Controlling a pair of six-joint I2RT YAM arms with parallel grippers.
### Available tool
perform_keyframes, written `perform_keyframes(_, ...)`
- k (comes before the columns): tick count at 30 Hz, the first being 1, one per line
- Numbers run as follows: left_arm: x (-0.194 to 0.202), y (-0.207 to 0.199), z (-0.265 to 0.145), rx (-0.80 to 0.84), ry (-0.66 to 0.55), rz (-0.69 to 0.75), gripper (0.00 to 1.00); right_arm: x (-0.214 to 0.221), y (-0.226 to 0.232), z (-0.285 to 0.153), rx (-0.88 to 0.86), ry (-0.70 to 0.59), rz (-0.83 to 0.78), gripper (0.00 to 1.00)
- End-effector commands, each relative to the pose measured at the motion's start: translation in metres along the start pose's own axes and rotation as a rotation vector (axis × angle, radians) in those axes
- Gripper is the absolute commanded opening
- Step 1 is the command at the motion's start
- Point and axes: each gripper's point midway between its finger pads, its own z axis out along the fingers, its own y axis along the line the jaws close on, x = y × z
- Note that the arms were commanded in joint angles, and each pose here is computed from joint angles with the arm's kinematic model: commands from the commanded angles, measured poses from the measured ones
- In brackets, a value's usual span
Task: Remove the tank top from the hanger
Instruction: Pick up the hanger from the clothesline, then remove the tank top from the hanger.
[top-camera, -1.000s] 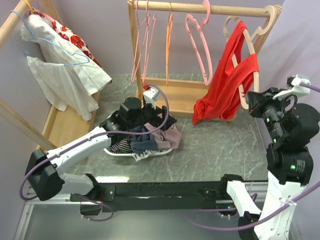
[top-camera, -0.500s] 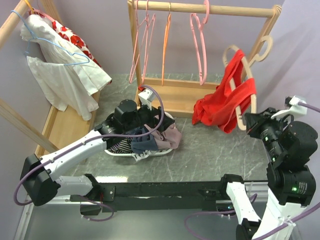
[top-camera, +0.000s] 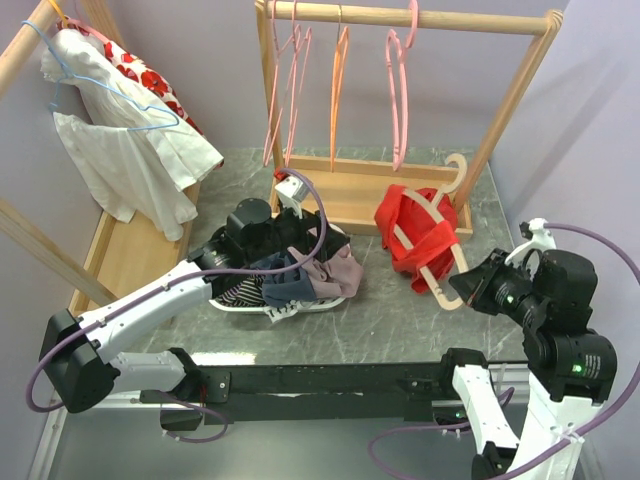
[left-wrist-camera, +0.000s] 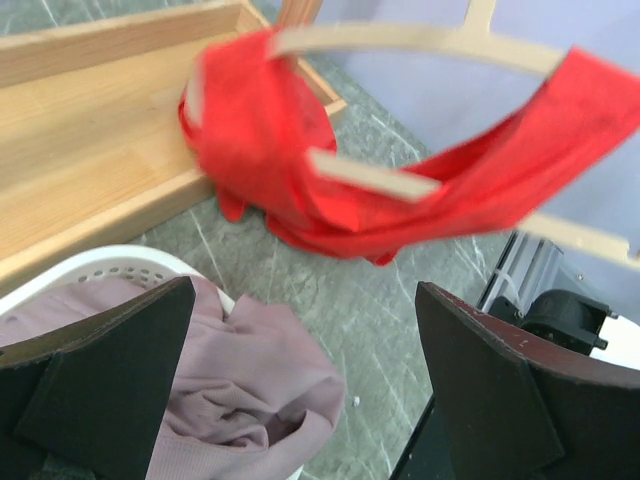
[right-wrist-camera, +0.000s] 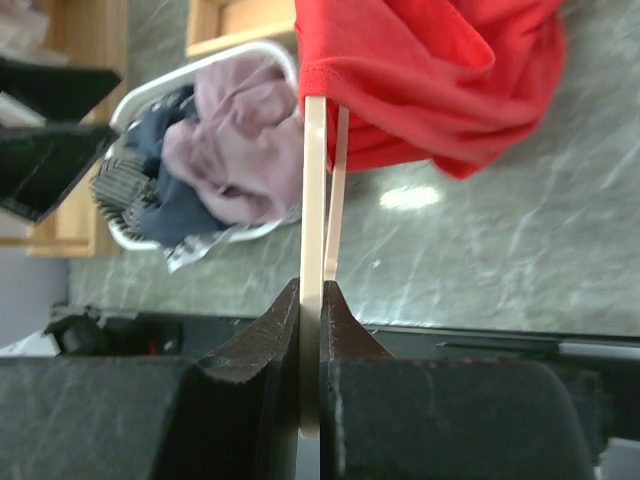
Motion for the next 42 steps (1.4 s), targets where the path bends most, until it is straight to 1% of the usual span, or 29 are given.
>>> perform_keyframes(1, -0.037, -0.005, 0.008, 0.006, -0.126, 0.035, 0.99, 0.028, 0.026, -0.011, -0.154, 0.102, 0.036, 0.00)
perform_keyframes(3, -0.042, -0.006, 0.017, 0.024, -0.136, 0.043, 0.99, 0.030, 0.028, -0.013, -0.179, 0.095, 0.017, 0.00)
perform_keyframes(4, -0.030, -0.002, 0.029, 0.022, -0.088, 0.035, 0.99, 0.032, 0.031, -0.014, -0.200, 0.096, 0.011, 0.00)
perform_keyframes(6, -0.032, -0.006, 0.040, 0.041, -0.071, 0.015, 1.00, 0.032, 0.034, -0.015, -0.219, 0.088, -0.003, 0.00)
perform_keyframes(7, -0.022, -0.001, 0.050, 0.027, -0.042, -0.006, 0.99, 0.032, 0.033, -0.014, -0.215, 0.087, -0.001, 0.00)
perform_keyframes(9, -0.020, 0.002, 0.056, 0.017, -0.040, -0.044, 0.99, 0.033, 0.030, -0.014, -0.207, 0.079, -0.006, 0.00)
perform_keyframes(12, -0.016, 0.013, 0.062, -0.032, -0.039, -0.083, 0.99, 0.038, 0.042, -0.023, -0.272, 0.119, -0.025, 0.00)
perform_keyframes(14, -0.012, 0.025, 0.068, -0.072, -0.036, -0.094, 0.99, 0.033, 0.050, -0.035, -0.299, 0.071, -0.047, 0.00)
perform_keyframes(19, 0.007, 0.052, 0.088, -0.143, 0.016, -0.144, 0.99, 0.035, 0.041, -0.032, -0.252, 0.073, -0.051, 0.00)
perform_keyframes(20, 0.009, 0.061, 0.091, -0.181, 0.019, -0.155, 0.99, 0.034, 0.039, -0.031, -0.245, 0.073, -0.053, 0.00)
perform_keyframes(23, 0.018, 0.078, 0.101, -0.224, 0.041, -0.179, 0.99, 0.032, 0.041, -0.036, -0.248, 0.056, -0.072, 0.00)
perform_keyframes(25, 0.021, 0.084, 0.108, -0.221, 0.048, -0.191, 0.99, 0.028, 0.041, -0.037, -0.244, 0.043, -0.081, 0.00)
perform_keyframes(26, 0.016, 0.087, 0.111, -0.227, 0.039, -0.192, 0.99, 0.028, 0.040, -0.036, -0.240, 0.046, -0.082, 0.00)
perform_keyframes(28, 0.019, 0.095, 0.113, -0.259, 0.044, -0.180, 0.99, 0.029, 0.037, -0.035, -0.228, 0.053, -0.083, 0.00)
perform_keyframes(29, 0.018, 0.098, 0.114, -0.268, 0.039, -0.174, 0.97, 0.028, 0.038, -0.035, -0.229, 0.049, -0.087, 0.00)
perform_keyframes(30, 0.020, 0.104, 0.116, -0.284, 0.035, -0.169, 0.82, 0.028, 0.038, -0.035, -0.230, 0.048, -0.089, 0.00)
perform_keyframes(32, 0.019, 0.109, 0.116, -0.294, 0.032, -0.167, 0.62, 0.026, 0.038, -0.036, -0.227, 0.040, -0.095, 0.00)
perform_keyframes(33, 0.017, 0.110, 0.115, -0.295, 0.027, -0.168, 0.49, 0.026, 0.037, -0.035, -0.221, 0.038, -0.095, 0.00)
perform_keyframes(34, 0.015, 0.113, 0.115, -0.299, 0.017, -0.165, 0.42, 0.025, 0.037, -0.035, -0.221, 0.037, -0.098, 0.00)
perform_keyframes(35, 0.013, 0.115, 0.114, -0.302, 0.014, -0.166, 0.25, 0.025, 0.035, -0.035, -0.216, 0.039, -0.098, 0.00)
perform_keyframes(37, 0.008, 0.119, 0.114, -0.309, 0.008, -0.163, 0.12, 0.025, 0.033, -0.034, -0.207, 0.038, -0.099, 0.00)
perform_keyframes(38, 0.006, 0.120, 0.114, -0.311, 0.005, -0.162, 0.01, 0.026, 0.031, -0.033, -0.196, 0.039, -0.097, 0.00)
perform_keyframes(40, 0.006, 0.125, 0.114, -0.319, 0.008, -0.154, 0.01, 0.025, 0.029, -0.032, -0.180, 0.039, -0.097, 0.00)
perform_keyframes(42, 0.005, 0.135, 0.113, -0.367, 0.006, -0.148, 0.01, 0.025, 0.028, -0.033, -0.175, 0.038, -0.102, 0.00)
